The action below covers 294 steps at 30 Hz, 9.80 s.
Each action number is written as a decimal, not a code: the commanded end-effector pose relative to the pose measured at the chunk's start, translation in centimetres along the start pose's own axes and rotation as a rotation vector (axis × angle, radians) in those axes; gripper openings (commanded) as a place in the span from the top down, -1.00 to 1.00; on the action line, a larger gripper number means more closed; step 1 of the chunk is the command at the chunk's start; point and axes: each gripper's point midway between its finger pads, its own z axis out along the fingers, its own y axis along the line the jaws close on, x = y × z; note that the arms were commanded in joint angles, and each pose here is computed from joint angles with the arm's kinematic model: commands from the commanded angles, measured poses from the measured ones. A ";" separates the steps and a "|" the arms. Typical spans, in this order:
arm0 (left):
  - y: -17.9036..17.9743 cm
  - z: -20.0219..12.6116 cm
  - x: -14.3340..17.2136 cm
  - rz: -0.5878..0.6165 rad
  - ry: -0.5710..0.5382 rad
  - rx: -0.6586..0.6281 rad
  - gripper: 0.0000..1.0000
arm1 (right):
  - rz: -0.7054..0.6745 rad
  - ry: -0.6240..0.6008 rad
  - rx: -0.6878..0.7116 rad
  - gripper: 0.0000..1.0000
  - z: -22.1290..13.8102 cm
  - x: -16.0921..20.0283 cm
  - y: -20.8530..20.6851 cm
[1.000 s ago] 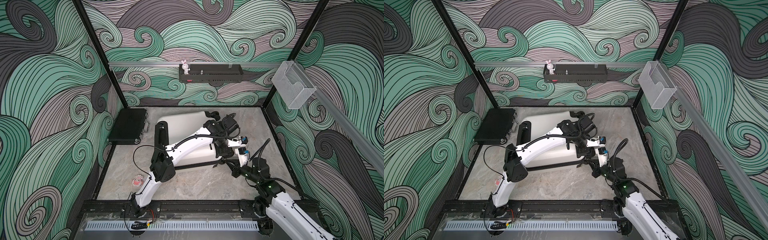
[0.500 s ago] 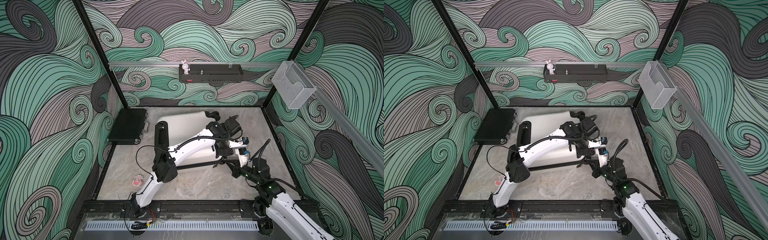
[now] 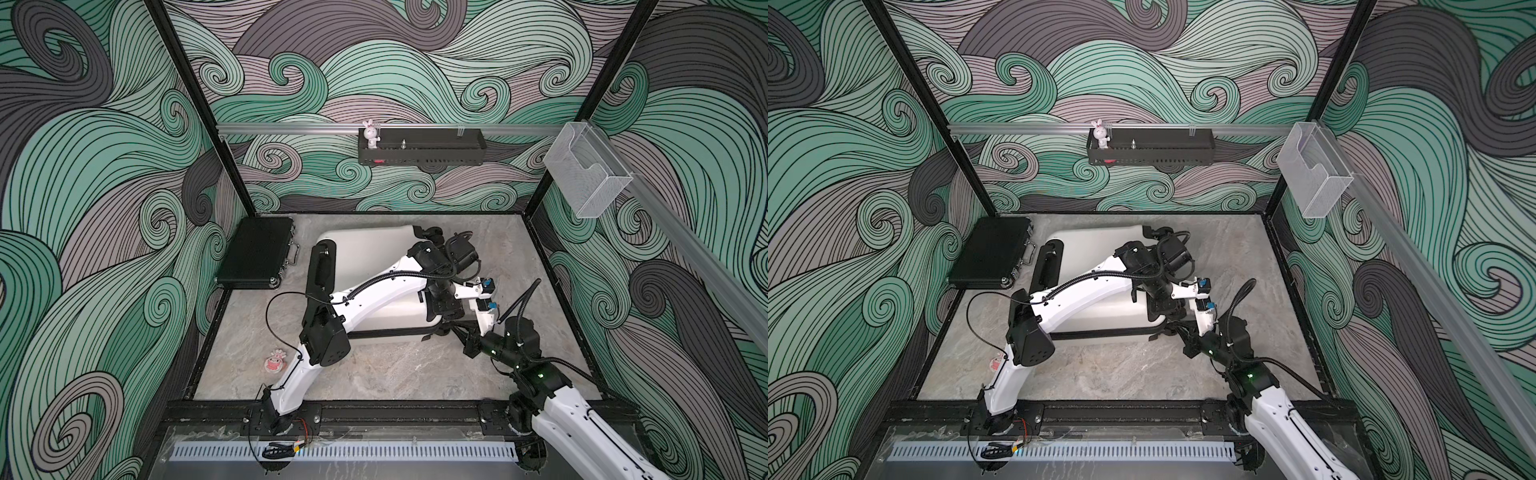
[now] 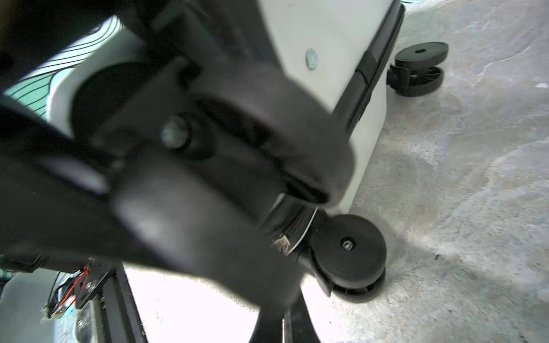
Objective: Open the suitcase zippers
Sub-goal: Pick up the suitcase from the center of the board, then unzip the zipper on the suitcase, then place the suitcase at the center of the board, then open the suitcase at the center of the board.
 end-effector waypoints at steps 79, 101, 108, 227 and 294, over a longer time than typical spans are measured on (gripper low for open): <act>-16.7 -12.1 2.8 0.244 -0.534 0.479 0.91 | 0.329 -0.060 0.113 1.00 14.6 -12.5 -15.6; -6.9 -7.0 5.3 0.063 -0.289 -0.041 0.88 | 0.195 -0.098 0.245 0.11 6.4 -13.7 -12.1; -3.2 -4.6 5.9 -0.022 -0.226 -0.135 0.80 | 0.060 -0.172 0.171 -0.09 3.1 -15.4 -8.0; -9.2 -1.2 22.1 0.215 0.094 0.009 0.74 | -0.219 -0.282 -0.267 1.00 -2.9 -27.3 15.2; -11.3 -3.3 25.0 0.241 0.091 -0.087 1.00 | 0.411 -0.437 0.830 1.00 -14.4 -14.4 -10.3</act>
